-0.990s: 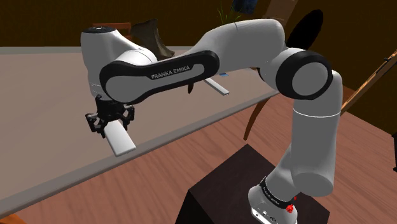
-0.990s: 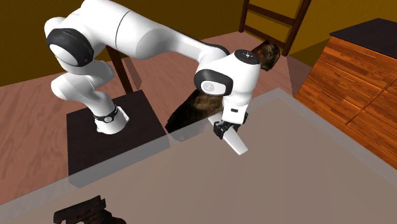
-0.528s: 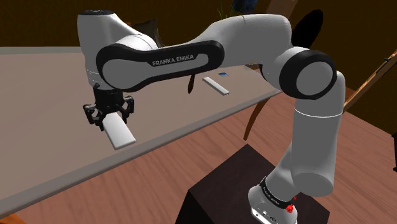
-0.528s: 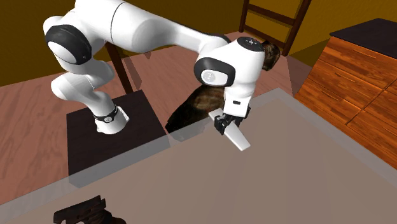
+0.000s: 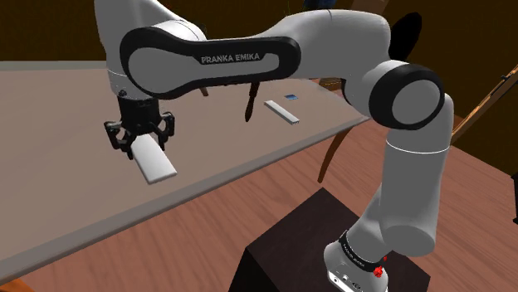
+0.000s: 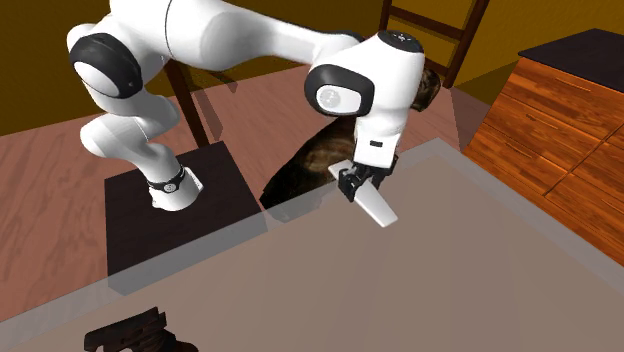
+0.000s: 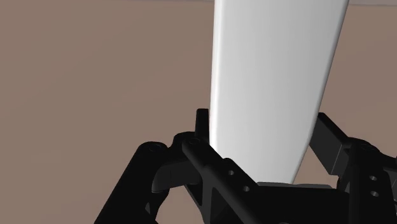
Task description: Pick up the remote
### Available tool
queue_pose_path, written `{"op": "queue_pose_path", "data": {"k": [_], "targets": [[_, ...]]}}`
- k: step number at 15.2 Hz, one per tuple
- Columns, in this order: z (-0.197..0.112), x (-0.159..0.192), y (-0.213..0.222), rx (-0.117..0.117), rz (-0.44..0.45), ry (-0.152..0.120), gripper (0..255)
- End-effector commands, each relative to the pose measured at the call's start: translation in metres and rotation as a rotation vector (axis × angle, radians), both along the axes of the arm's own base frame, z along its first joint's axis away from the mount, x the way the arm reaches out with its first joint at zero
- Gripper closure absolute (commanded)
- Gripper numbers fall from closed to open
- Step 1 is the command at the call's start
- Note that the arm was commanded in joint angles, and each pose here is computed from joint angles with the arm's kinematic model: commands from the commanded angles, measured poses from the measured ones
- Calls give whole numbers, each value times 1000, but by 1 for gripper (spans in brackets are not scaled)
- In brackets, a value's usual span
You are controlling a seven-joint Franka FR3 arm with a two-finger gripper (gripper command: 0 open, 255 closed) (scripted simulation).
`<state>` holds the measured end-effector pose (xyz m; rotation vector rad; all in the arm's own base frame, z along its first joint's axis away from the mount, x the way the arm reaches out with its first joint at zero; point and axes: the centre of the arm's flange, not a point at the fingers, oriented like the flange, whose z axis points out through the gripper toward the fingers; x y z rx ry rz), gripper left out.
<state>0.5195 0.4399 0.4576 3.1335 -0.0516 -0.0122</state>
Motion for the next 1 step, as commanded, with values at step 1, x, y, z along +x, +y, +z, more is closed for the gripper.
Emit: {"op": "queue_pose_path", "data": {"k": [1], "targets": [[4,0,0,0,0,0,255]]}}
